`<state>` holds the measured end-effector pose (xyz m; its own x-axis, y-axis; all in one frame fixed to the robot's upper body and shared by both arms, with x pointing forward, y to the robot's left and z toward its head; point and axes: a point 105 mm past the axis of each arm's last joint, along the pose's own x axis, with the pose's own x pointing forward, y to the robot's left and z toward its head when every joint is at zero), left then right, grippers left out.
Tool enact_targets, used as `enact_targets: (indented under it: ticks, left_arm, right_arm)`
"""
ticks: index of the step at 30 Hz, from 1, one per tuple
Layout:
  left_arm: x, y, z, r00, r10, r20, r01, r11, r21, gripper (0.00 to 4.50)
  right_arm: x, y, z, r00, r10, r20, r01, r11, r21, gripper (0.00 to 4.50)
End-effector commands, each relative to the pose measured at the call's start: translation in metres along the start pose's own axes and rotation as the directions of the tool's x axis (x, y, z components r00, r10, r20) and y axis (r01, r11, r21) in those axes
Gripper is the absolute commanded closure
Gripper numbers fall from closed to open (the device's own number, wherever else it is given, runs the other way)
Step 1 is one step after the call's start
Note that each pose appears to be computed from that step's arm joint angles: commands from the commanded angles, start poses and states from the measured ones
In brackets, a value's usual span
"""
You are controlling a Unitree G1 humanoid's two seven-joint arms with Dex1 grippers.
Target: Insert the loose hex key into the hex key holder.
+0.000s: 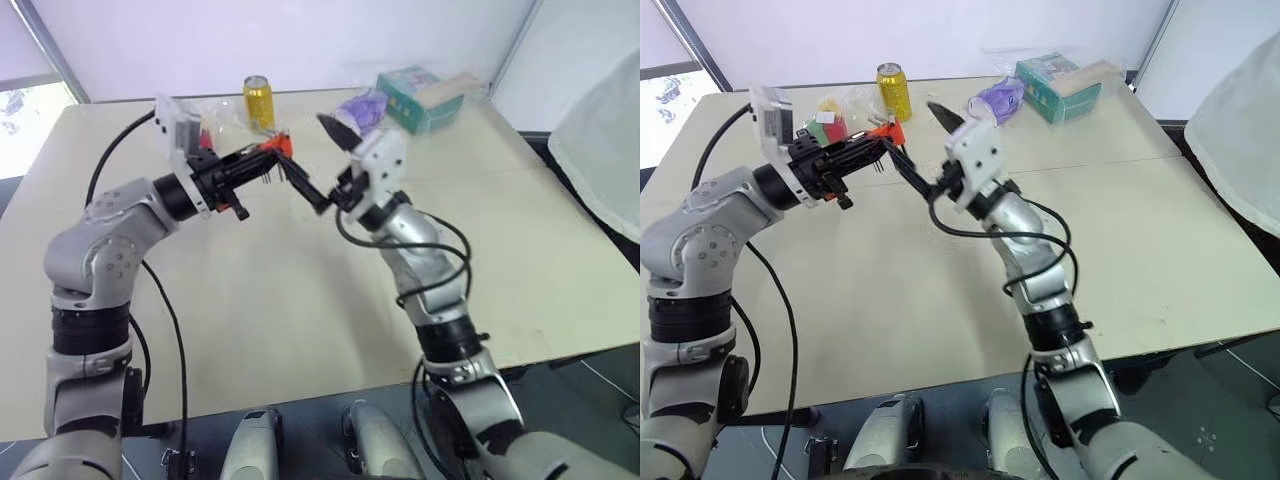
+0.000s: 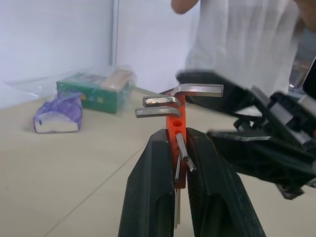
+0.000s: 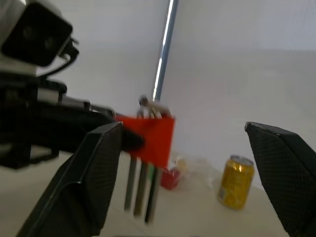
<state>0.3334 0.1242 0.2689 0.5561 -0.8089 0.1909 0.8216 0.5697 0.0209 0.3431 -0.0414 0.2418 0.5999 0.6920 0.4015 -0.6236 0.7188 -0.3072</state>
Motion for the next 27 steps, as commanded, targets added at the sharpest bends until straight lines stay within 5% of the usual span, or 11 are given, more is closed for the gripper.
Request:
enact_targets:
  ticks: [1, 9, 18, 27]
  left_arm:
    - [0.005, -0.007, -0.007, 1.000, -0.005, 0.019, 0.006, 0.998, -0.055, 4.50]
    - [0.038, -0.031, -0.068, 0.993, -0.103, -0.054, 0.089, 0.971, -0.221, 4.50]
    - [0.077, -0.057, -0.130, 0.972, -0.198, -0.130, 0.132, 0.907, -0.399, 4.50]
    - [0.068, -0.037, -0.184, 0.923, -0.096, -0.373, -0.022, 0.954, -0.298, 4.50]
  right_arm:
    - [-0.033, -0.020, 0.016, 0.999, -0.035, -0.026, 0.034, 0.998, -0.056, 0.45]
    - [-0.092, -0.048, 0.018, 0.969, -0.102, -0.224, 0.065, 0.984, -0.168, 0.45]
    - [-0.105, -0.047, 0.023, 0.951, -0.158, -0.264, 0.096, 0.968, -0.233, 0.45]
    - [-0.106, -0.044, 0.021, 0.945, -0.190, -0.265, 0.118, 0.957, -0.265, 0.45]
